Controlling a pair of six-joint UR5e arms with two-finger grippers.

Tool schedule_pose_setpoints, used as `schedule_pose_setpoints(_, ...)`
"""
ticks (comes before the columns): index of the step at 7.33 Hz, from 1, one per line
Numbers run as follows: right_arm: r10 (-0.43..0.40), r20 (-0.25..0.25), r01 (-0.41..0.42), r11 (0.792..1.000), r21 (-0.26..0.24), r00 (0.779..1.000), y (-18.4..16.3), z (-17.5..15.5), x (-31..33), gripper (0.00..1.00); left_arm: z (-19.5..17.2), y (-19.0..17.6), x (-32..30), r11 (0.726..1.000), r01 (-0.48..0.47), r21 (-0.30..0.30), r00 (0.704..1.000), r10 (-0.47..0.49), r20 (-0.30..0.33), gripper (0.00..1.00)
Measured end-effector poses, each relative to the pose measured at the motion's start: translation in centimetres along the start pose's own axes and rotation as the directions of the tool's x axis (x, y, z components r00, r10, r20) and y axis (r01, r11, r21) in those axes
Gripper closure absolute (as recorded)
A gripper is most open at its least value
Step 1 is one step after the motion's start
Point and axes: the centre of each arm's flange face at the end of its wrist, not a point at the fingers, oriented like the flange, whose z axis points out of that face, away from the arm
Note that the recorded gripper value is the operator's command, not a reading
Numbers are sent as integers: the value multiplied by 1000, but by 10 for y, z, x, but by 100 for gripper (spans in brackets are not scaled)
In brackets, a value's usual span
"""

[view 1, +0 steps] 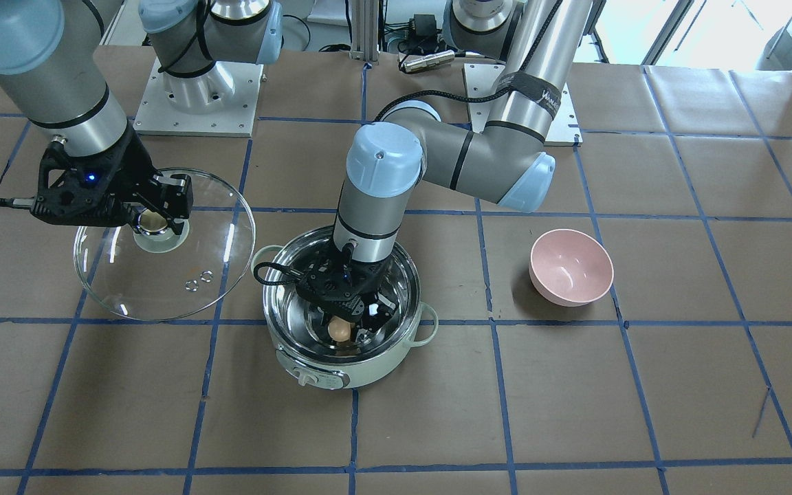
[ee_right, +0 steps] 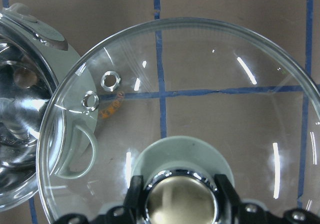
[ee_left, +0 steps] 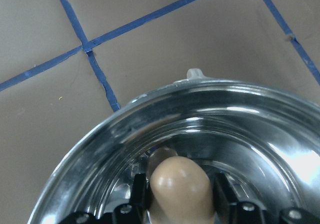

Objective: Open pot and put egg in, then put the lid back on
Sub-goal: 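Lower the egg into the pot and open the left gripper, then withdraw the left gripper while the right carries the lid over the pot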

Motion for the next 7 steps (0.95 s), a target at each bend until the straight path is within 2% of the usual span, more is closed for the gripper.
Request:
schedule_pose_setpoints(2, 1, 1, -1, 1000, -9, 1000, 2, 5, 0, 60, -14, -2, -2, 1000, 2, 13, 1000, -2, 26, 18)
schedule_pose_setpoints(4, 2, 2, -2, 1000, -9, 1000, 2, 6, 0, 60, -38, 0, -4, 1000, 7, -9, 999, -7, 33, 16)
schedule_pose_setpoints(6, 4, 2, -4, 1000, -3, 1000, 2, 3, -1, 60, -81, 10, -29, 994, 54, -100, 998, -50, 43, 16)
schedule_pose_setpoints(7, 9, 2, -9, 1000, 1, 1000, 3, 2, -3, 60, -107, 18, -56, 984, 97, -149, 994, -90, 54, 13)
